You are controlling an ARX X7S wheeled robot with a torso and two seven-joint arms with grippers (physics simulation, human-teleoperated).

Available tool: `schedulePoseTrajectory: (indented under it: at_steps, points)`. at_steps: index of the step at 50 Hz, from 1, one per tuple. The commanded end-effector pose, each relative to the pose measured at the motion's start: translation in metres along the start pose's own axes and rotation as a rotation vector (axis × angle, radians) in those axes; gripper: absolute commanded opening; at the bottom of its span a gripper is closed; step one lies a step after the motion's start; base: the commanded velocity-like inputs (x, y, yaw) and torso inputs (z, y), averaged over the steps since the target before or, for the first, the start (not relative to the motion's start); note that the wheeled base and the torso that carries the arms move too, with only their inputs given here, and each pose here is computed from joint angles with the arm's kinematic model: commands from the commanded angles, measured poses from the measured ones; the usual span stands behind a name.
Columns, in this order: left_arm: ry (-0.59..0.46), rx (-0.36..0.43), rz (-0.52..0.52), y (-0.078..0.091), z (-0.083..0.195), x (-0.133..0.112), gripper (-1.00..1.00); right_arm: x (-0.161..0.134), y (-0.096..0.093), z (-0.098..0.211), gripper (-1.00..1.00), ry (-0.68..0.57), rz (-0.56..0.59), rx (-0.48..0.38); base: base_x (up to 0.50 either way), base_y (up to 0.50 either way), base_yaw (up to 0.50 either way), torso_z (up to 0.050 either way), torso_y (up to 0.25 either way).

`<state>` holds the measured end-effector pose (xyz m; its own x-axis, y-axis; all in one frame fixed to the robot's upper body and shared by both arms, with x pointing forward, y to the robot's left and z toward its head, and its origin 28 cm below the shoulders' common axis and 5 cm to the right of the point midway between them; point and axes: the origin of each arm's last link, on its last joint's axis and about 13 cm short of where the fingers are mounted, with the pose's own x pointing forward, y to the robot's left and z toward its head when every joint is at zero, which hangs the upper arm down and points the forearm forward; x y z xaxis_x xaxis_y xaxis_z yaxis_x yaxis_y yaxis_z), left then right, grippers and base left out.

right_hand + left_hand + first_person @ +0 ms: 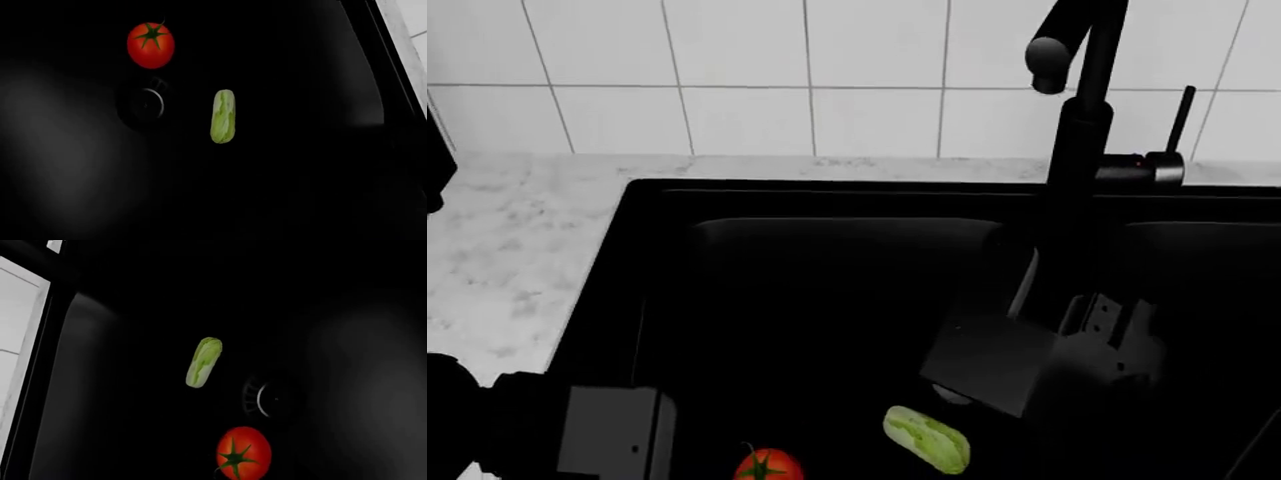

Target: Pick the vegetables from the sink and place them on the cutting board.

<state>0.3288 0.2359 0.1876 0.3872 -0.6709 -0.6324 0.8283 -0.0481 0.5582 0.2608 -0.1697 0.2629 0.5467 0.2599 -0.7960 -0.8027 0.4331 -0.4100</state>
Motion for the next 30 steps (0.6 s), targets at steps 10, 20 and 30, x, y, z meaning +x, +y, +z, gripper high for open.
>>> schedulePoseTrajectory:
  at_steps: [10, 20, 30]
  points:
    - [-0.023, 0.062, 0.008, 0.015, 0.01, 0.002, 1.0, -0.005, -0.011, 0.023, 1.0, -0.085, -0.025, -0.056, 0.02, 0.0, 0.0, 0.0, -0.25]
    - [-0.012, 0.074, 0.022, 0.023, 0.013, 0.001, 1.0, -0.009, -0.022, 0.034, 1.0, -0.11, -0.068, -0.073, 0.02, 0.0, 0.0, 0.0, -0.042]
    - [-0.012, 0.114, 0.037, 0.036, 0.015, -0.002, 1.0, -0.001, -0.032, 0.043, 1.0, -0.109, -0.085, -0.089, 0.02, 0.0, 0.0, 0.0, 0.0]
